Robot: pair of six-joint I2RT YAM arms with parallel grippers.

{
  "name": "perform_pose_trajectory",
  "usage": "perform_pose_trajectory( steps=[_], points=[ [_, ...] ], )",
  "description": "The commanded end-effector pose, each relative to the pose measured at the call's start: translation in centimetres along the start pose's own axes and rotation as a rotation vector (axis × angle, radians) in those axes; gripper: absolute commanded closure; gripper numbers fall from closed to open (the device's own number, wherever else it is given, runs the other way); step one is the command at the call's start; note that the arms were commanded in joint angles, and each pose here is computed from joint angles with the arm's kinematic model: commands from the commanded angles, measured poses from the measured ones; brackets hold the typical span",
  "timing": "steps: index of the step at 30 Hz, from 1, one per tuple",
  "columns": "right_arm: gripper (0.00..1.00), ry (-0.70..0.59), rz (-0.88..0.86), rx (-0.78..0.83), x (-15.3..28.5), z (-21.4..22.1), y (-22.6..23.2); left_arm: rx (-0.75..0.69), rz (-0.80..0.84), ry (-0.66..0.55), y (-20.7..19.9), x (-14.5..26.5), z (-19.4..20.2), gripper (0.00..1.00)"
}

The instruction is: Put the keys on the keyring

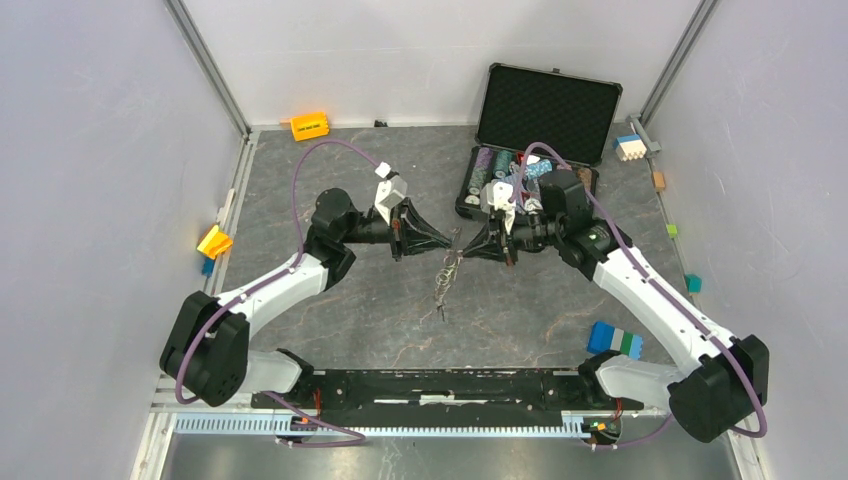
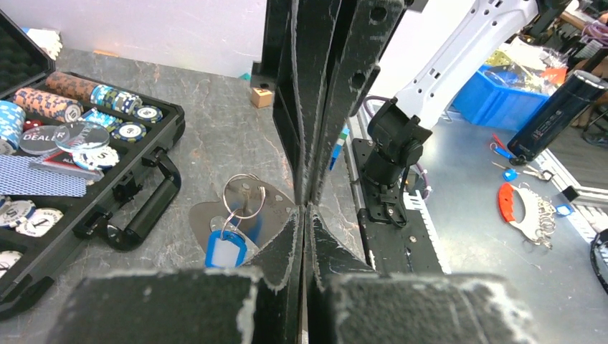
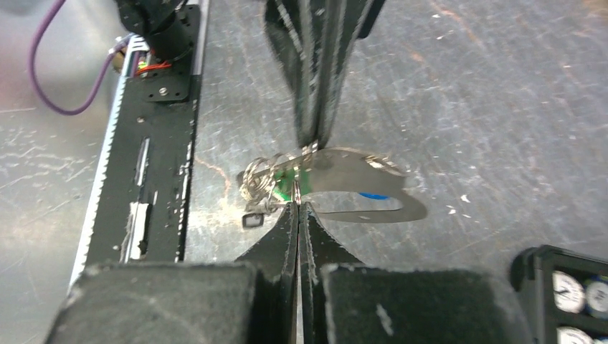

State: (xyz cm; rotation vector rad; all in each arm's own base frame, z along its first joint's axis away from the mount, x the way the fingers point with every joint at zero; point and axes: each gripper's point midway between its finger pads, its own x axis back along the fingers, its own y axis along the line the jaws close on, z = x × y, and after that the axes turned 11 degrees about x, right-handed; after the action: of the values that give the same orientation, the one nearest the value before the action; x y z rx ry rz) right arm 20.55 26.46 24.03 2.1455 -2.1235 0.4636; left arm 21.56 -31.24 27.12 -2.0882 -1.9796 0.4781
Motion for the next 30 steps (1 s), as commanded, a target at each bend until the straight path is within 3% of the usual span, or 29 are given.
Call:
perform_pose_trajectory(
  steps=[1,13,21,30],
  points=[
    [1.0,0.01,0.13,0.053,1.1,-2.7,-2.9,0.03,-0.024,-0.046,-0.3,-0.1,-2.1,0.98],
    [1.0,0.001,0.15,-0.033,0.6,-3.0,-3.9,0.085,-0.161,-0.051,2.2,-0.1,-2.2,0.98],
    [1.0,0.024,0.272,-0.174,0.8,-1.5,-6.3,0.143,-0.395,-0.008,5.5,0.9,-2.8,0.98],
    [1.0,0.011,0.253,-0.204,0.2,-1.1,-6.6,0.108,-0.347,0.022,4.6,0.5,-2.3,0.98]
  ],
)
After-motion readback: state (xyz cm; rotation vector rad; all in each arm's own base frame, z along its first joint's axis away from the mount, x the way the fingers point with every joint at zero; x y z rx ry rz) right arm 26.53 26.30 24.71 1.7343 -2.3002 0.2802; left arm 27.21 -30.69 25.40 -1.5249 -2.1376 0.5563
